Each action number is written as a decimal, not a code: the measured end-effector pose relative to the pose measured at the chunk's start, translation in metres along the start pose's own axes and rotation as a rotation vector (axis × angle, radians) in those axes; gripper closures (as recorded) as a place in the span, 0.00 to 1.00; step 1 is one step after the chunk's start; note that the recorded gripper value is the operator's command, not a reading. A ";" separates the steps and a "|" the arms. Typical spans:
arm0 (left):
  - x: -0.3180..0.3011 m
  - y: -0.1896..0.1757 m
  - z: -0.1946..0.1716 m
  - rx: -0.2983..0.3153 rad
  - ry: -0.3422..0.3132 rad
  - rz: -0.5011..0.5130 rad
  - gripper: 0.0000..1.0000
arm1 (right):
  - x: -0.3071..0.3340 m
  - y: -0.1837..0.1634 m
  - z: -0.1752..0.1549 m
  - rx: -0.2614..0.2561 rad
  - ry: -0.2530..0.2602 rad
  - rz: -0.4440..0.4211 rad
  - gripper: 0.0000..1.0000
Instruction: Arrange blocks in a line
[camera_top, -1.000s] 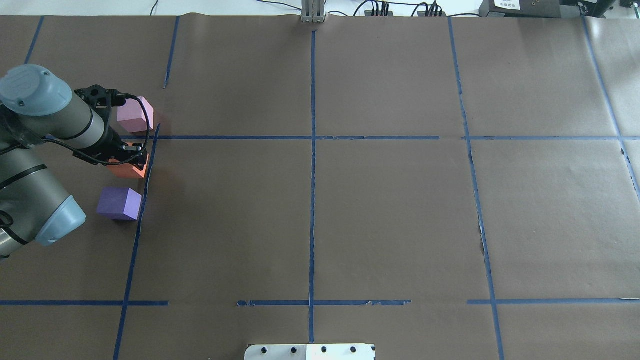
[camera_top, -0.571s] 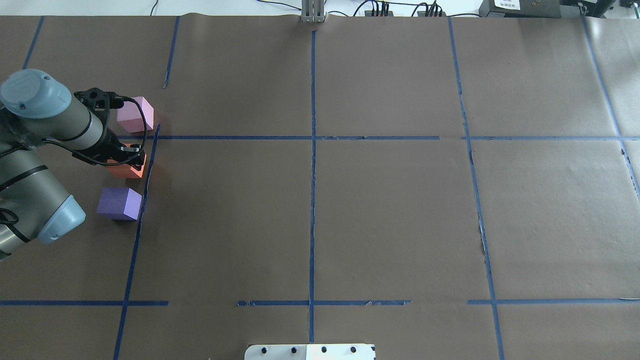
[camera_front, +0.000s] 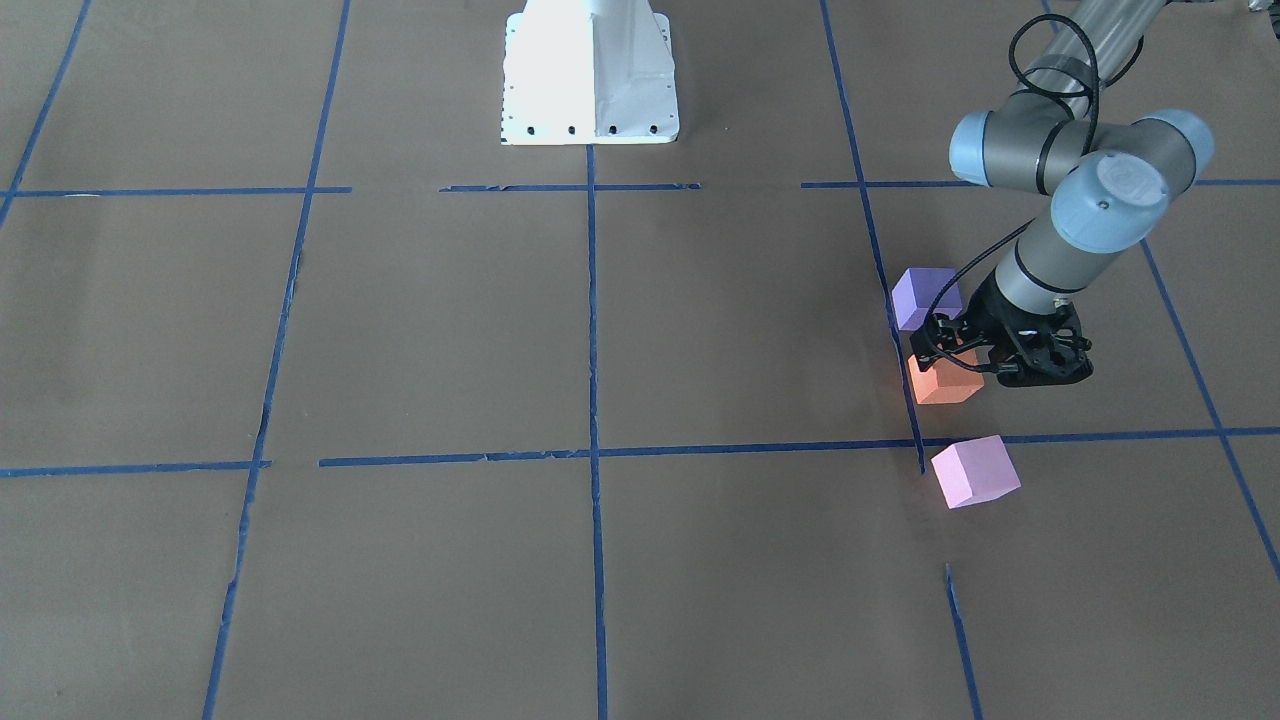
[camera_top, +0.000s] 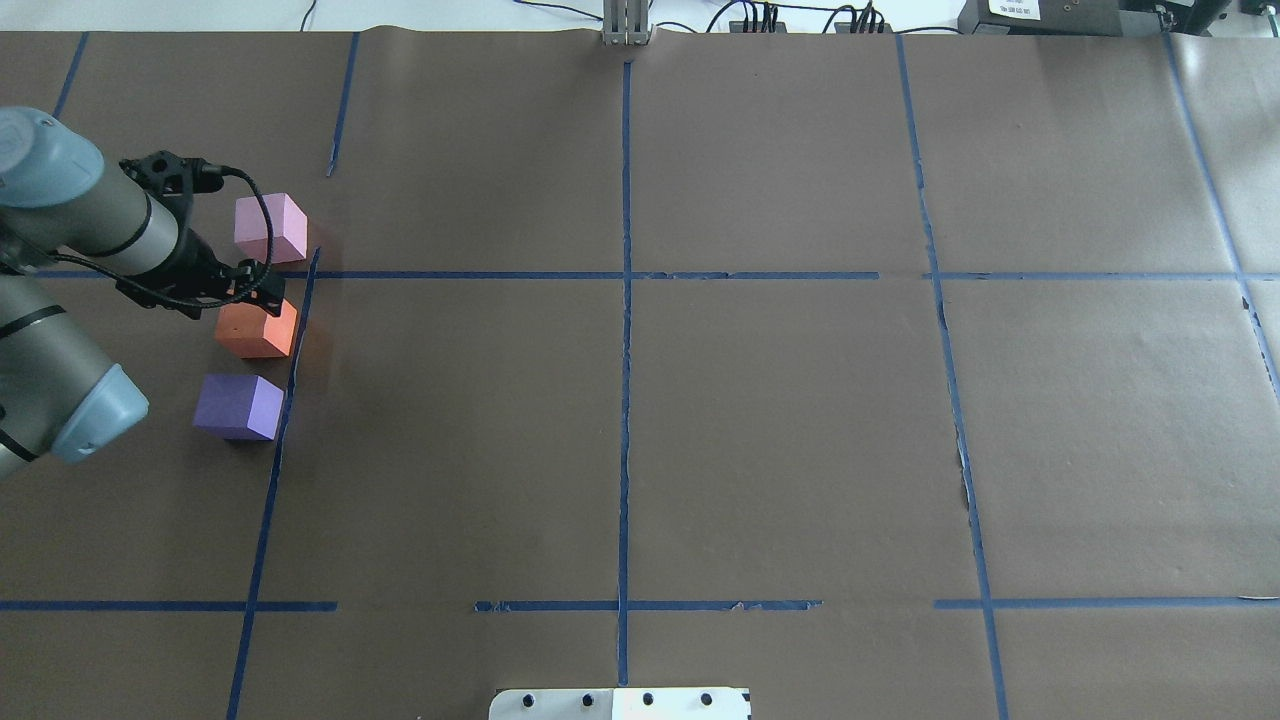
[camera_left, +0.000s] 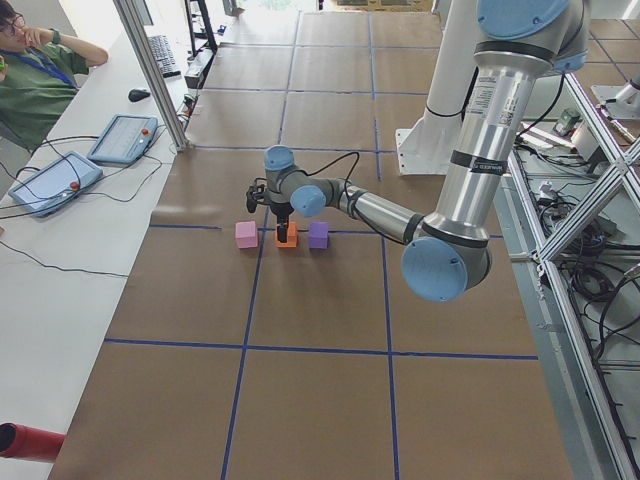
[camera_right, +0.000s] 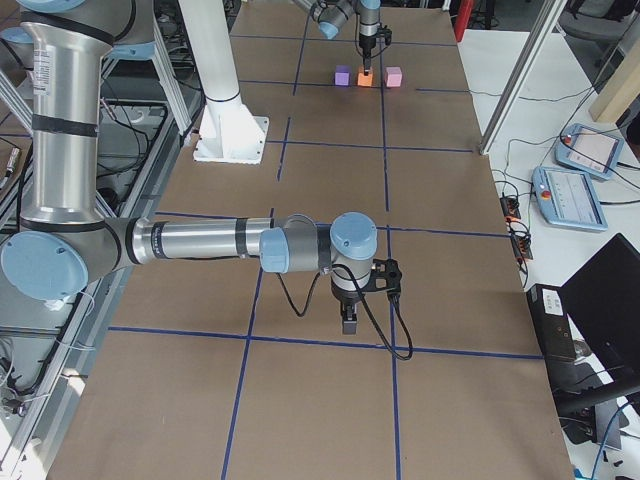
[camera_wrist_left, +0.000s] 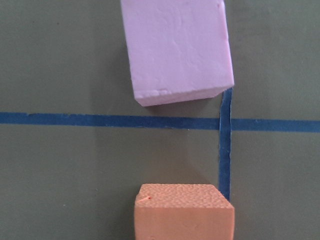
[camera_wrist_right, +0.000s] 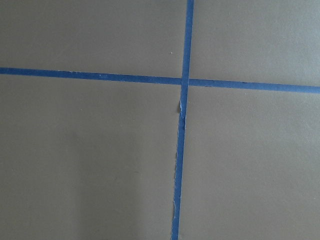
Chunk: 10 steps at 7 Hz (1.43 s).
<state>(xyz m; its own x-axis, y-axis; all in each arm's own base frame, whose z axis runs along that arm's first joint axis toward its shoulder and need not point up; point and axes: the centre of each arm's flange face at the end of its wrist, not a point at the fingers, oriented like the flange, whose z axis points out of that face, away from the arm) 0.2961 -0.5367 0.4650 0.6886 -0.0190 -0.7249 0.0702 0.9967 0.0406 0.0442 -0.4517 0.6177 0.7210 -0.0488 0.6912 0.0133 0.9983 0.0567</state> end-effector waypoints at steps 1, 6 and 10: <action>-0.035 -0.022 -0.033 0.030 -0.018 0.036 0.00 | 0.000 0.000 0.000 0.000 0.000 0.000 0.00; -0.339 -0.021 -0.154 -0.009 -0.216 0.319 0.00 | 0.000 0.000 0.000 0.000 0.000 0.000 0.00; -0.379 -0.004 -0.157 -0.013 -0.112 0.255 0.00 | 0.000 0.000 0.000 0.000 0.000 0.000 0.00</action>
<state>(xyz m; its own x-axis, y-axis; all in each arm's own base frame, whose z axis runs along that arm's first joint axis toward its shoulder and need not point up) -0.0783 -0.5207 0.6317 0.7584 0.2243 -0.6120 -0.1239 0.9714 0.2025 0.0442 -0.4517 0.6175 0.7211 -0.0491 0.6911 0.0133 0.9983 0.0571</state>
